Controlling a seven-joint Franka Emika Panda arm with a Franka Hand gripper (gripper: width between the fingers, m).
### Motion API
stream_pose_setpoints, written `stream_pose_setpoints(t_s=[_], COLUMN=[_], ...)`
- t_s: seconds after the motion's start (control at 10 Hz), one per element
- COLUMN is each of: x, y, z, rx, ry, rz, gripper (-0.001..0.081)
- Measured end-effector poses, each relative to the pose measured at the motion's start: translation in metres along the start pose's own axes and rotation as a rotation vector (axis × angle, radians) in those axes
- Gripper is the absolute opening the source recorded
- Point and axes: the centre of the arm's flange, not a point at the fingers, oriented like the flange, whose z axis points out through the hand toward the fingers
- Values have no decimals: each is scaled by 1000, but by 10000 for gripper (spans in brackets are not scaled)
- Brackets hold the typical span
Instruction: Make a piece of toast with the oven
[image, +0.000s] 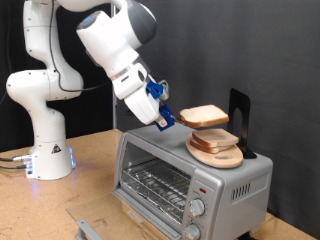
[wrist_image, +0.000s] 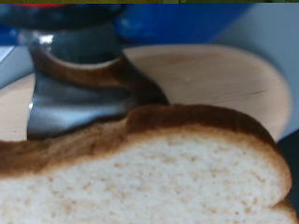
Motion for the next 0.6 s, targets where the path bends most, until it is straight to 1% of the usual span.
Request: stream_pose_setpoints(t_s=[0.1,0.2,0.3,0.5,0.6], x=[-2,-4,-7,-12,-13], y=[8,21,37,67,73], z=[-16,-30,-42,-59,-62], rx=[30,31,8,-58,-71], ry=[-16,-36,-53,-78,-84], rz=[-19,-42,-55,-61,-61], gripper=[307,304,304,295,282])
